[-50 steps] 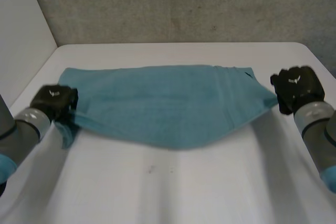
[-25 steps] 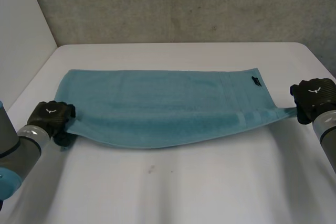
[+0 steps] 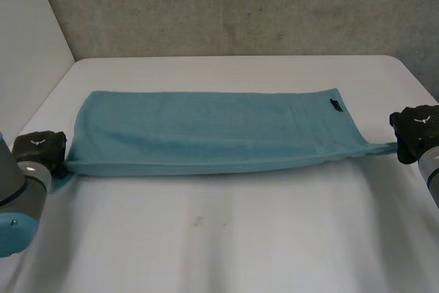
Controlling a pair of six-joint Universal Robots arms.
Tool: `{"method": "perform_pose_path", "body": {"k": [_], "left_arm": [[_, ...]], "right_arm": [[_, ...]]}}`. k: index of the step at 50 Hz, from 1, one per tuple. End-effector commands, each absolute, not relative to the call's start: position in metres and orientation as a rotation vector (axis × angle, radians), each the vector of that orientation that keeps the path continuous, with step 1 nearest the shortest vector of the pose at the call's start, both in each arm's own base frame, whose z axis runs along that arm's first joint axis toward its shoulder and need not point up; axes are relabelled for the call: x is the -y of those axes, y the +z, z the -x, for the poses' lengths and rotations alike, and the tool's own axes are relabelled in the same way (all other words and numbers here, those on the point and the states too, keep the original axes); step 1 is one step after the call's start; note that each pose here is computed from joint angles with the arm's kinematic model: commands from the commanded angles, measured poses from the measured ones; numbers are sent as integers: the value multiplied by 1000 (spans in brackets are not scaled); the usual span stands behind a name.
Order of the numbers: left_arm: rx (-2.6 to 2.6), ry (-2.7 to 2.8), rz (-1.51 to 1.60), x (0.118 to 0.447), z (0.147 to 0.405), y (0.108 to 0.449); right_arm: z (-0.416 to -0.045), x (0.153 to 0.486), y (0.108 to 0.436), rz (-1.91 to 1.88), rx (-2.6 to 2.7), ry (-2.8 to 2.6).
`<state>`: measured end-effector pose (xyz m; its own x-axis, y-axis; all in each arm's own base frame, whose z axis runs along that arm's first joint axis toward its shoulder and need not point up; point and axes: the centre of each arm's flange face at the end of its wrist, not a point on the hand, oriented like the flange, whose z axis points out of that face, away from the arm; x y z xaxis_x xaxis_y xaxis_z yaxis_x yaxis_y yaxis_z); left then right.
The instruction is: Fold the laundry
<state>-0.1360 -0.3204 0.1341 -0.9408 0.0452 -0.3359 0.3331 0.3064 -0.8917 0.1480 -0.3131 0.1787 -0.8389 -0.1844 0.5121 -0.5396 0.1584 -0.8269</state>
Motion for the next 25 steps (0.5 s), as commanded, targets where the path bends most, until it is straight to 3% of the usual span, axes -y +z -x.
{"method": "perform_pose_path", "body": {"k": [1,11,17,21,25], "left_arm": [[-2240,-1704,-440,297,136,162],[-2133,-1360,-768,261,116,184],[-2208,-1274,-946,240,121,190],[-2209,-1320,-988,243,126,193],[-2139,-1432,-999,268,131,196]], "right_arm": [[-150,302,177,-795,2183,1628],[-129,271,186,-1117,2165,1198],[-100,261,200,-1199,2118,1011],[-99,266,205,-1204,2093,1039],[-100,283,213,-1129,2069,1142]]}}
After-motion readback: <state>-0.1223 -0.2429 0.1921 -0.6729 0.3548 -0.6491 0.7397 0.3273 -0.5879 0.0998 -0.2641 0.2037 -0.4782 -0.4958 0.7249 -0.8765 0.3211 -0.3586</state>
